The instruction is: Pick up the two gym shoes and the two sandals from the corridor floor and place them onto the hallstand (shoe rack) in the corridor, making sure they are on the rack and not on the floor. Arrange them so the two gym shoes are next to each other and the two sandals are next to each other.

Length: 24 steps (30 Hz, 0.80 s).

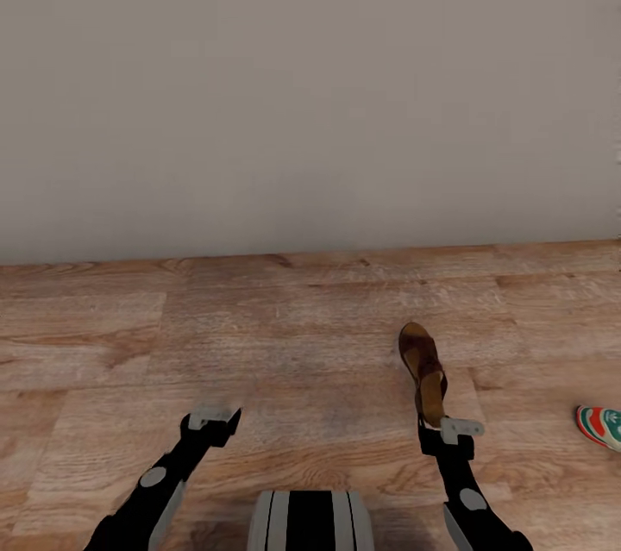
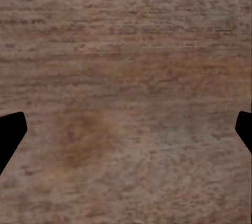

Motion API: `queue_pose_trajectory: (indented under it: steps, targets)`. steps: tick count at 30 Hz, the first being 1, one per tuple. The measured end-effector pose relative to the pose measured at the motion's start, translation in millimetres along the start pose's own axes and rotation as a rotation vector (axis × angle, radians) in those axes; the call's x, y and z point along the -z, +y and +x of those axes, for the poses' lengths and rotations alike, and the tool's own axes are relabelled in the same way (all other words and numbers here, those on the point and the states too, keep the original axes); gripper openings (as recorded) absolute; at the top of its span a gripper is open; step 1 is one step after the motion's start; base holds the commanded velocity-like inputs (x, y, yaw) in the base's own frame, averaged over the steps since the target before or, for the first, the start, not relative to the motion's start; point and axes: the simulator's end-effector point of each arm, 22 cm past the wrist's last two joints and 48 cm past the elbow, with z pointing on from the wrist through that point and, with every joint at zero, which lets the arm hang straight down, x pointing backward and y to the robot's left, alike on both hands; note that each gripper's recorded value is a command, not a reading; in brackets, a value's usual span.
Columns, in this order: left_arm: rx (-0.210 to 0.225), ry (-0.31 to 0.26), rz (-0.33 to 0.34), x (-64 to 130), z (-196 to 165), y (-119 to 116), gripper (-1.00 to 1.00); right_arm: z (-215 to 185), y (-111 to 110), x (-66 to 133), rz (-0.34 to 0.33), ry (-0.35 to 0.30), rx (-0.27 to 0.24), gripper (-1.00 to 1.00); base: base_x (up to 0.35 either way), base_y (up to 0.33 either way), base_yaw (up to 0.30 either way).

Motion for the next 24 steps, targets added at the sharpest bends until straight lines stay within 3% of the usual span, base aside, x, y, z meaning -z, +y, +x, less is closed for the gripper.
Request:
queue_pose_trajectory:
  steps: [5, 14, 24]
  targets:
    - [-0.003, -0.003, -0.023, 21.9, 19, 10, 1.00, 5, -9, 7.7, 0.009, 0.005, 0.004, -1.00, 0.000, 0.000, -0.139]
    - [0.015, -0.004, -0.080, 60.4, 49, 27, 1.00, 15, -46, 25.4, 0.040, -0.002, 0.036, -1.00, 0.000, 0.000, -0.179]
    - [0.038, -0.044, -0.125, 91.1, 65, 39, 1.00, 35, -52, 56.2, 0.036, -0.037, 0.033, -1.00, 0.000, 0.000, -0.191]
